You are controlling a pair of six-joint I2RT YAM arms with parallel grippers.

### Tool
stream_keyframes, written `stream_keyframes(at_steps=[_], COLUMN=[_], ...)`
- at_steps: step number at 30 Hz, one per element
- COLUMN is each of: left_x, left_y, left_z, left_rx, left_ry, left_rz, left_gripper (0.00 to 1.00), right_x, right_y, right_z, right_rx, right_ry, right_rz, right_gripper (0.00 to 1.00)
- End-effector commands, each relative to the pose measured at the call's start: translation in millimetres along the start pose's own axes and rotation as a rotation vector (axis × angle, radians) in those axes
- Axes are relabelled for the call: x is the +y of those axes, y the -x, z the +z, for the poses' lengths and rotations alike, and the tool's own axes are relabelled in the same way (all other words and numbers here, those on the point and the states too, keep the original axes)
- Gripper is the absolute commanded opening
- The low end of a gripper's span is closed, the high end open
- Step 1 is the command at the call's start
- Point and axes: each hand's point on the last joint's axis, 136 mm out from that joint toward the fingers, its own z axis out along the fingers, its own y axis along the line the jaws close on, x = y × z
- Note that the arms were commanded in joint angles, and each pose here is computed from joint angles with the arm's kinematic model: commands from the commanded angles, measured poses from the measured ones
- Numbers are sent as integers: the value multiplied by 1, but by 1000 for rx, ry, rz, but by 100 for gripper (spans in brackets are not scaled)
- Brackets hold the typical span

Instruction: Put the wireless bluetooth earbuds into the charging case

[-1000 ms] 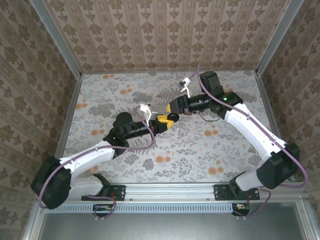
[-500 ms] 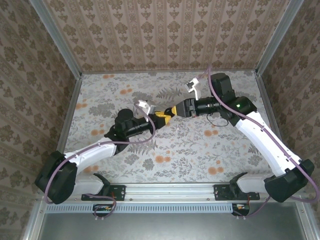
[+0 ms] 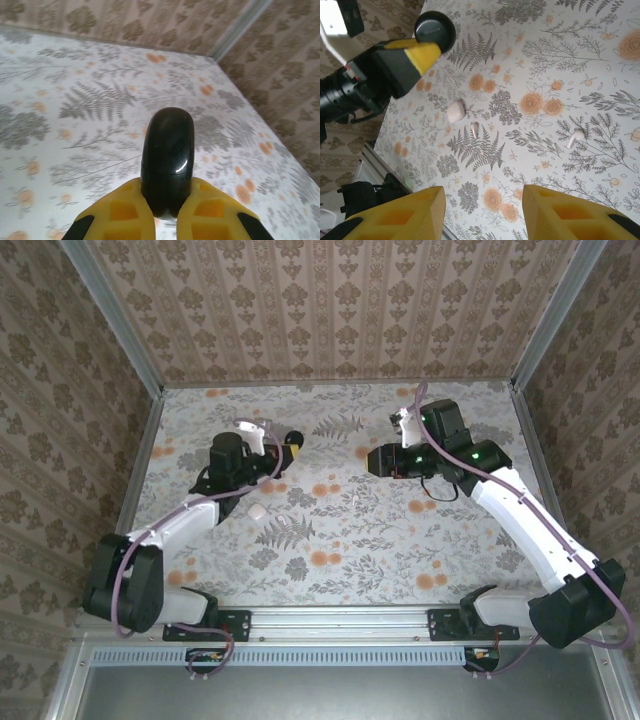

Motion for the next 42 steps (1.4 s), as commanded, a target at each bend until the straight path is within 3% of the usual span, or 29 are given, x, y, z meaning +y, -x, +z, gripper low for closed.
stream_keyframes(at_steps=[1, 11, 15, 20, 27, 35, 42], left_x=[26, 77, 95, 110, 114, 110, 114], left_y=[-11, -77, -98, -111, -96, -70, -47], left_z=[11, 74, 78, 74, 63, 41, -13], left_rx=[61, 312, 377, 436, 469, 445, 381], left_ry=[71, 143, 202, 271, 350, 391, 490], left_rz=[-69, -244, -280, -283, -200, -127, -93], left_gripper=[0, 0, 1, 10, 32, 40, 47], right_x=[-14, -25, -31, -31, -40, -30, 1], right_y=[-4, -14, -20, -22, -27, -50, -72], right_z=[9, 31, 38, 46, 57, 75, 122], right_rx=[13, 68, 90, 111, 149, 240, 320], right_ry=[-41, -42, -44, -26, -83, -176, -170], right_rz=[36, 99, 120, 148, 148, 26, -110], right_gripper=[45, 45, 46, 45, 45, 49, 50])
